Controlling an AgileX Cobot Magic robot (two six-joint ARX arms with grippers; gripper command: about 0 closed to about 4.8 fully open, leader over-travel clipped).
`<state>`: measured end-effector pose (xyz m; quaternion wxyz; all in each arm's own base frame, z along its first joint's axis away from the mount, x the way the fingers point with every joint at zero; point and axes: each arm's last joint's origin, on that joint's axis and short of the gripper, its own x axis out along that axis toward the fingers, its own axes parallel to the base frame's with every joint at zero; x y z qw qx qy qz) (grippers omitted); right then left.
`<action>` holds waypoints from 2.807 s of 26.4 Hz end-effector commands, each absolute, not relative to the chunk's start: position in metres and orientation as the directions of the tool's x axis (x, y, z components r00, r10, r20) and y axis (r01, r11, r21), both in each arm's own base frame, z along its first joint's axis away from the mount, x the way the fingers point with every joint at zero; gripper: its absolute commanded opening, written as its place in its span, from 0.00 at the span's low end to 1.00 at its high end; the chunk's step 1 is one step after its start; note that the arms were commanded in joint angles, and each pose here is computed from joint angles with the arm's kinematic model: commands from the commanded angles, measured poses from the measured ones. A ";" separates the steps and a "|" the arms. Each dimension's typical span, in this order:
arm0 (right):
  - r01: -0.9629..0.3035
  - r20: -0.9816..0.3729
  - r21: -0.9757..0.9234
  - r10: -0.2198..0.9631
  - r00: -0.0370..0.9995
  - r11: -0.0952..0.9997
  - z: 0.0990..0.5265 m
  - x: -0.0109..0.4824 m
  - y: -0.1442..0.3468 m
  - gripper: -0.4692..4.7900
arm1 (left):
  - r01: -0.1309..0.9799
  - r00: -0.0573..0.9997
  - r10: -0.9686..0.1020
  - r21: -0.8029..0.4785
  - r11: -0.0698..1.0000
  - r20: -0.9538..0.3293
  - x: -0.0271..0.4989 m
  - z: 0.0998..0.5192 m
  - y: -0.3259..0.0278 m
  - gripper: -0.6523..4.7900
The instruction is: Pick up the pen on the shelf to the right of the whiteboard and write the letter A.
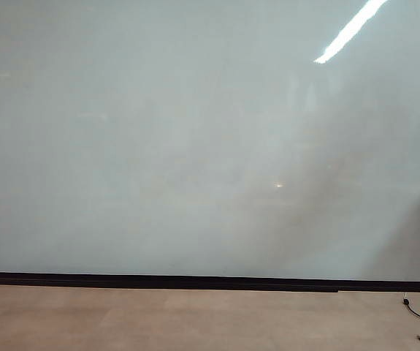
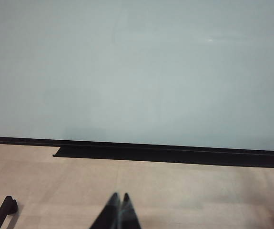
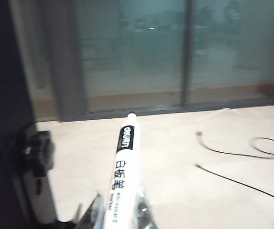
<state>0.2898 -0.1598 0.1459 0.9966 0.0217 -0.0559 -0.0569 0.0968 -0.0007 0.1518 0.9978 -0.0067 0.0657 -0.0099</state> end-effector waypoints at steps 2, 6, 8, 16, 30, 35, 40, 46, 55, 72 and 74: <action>0.331 0.126 0.050 -0.335 0.934 0.942 0.155 0.268 -0.138 0.09 | 0.023 0.992 -0.024 -0.011 1.000 -0.122 0.097 0.153 -0.001 0.11; 0.450 0.120 0.045 -0.452 0.884 0.892 0.160 0.237 -0.092 0.09 | 0.024 0.992 -0.025 -0.011 1.000 -0.122 0.097 0.153 -0.001 0.11; 0.451 0.144 0.030 -0.450 0.881 0.892 0.166 0.220 -0.062 0.09 | 0.024 0.992 -0.025 -0.011 1.000 -0.122 0.097 0.153 -0.001 0.11; 0.200 0.081 -0.124 -0.191 0.978 0.972 0.185 0.188 0.026 0.09 | 0.024 0.992 -0.025 -0.011 1.000 -0.122 0.097 0.153 -0.001 0.11; -0.440 -0.090 -0.349 0.438 0.894 0.827 0.238 0.201 0.139 0.09 | 0.023 0.992 -0.024 -0.011 1.000 -0.122 0.097 0.153 -0.001 0.11; -0.562 -0.117 -0.376 0.564 0.818 0.737 0.248 0.231 0.166 0.09 | 0.024 0.992 -0.025 -0.011 1.000 -0.122 0.097 0.153 -0.001 0.11; -0.595 -0.174 -0.378 0.577 0.798 0.709 0.251 0.256 0.185 0.09 | 0.024 0.992 -0.025 -0.011 1.000 -0.122 0.097 0.153 -0.001 0.11; -0.578 -0.178 -0.389 0.557 0.811 0.717 0.255 0.260 0.187 0.09 | 0.023 0.992 -0.024 -0.010 1.000 -0.122 0.097 0.153 -0.001 0.11; -0.540 -0.175 -0.415 0.518 0.837 0.732 0.255 0.260 0.188 0.09 | 0.024 0.992 -0.025 -0.011 1.000 -0.122 0.097 0.153 -0.001 0.11; -0.459 -0.102 -0.472 0.470 0.877 0.753 0.272 0.254 0.182 0.09 | 0.024 0.992 -0.025 -0.011 1.000 -0.122 0.097 0.153 -0.001 0.11; -0.438 -0.091 -0.479 0.454 0.886 0.760 0.275 0.253 0.180 0.09 | 0.024 0.992 -0.025 -0.011 1.000 -0.122 0.097 0.153 -0.001 0.11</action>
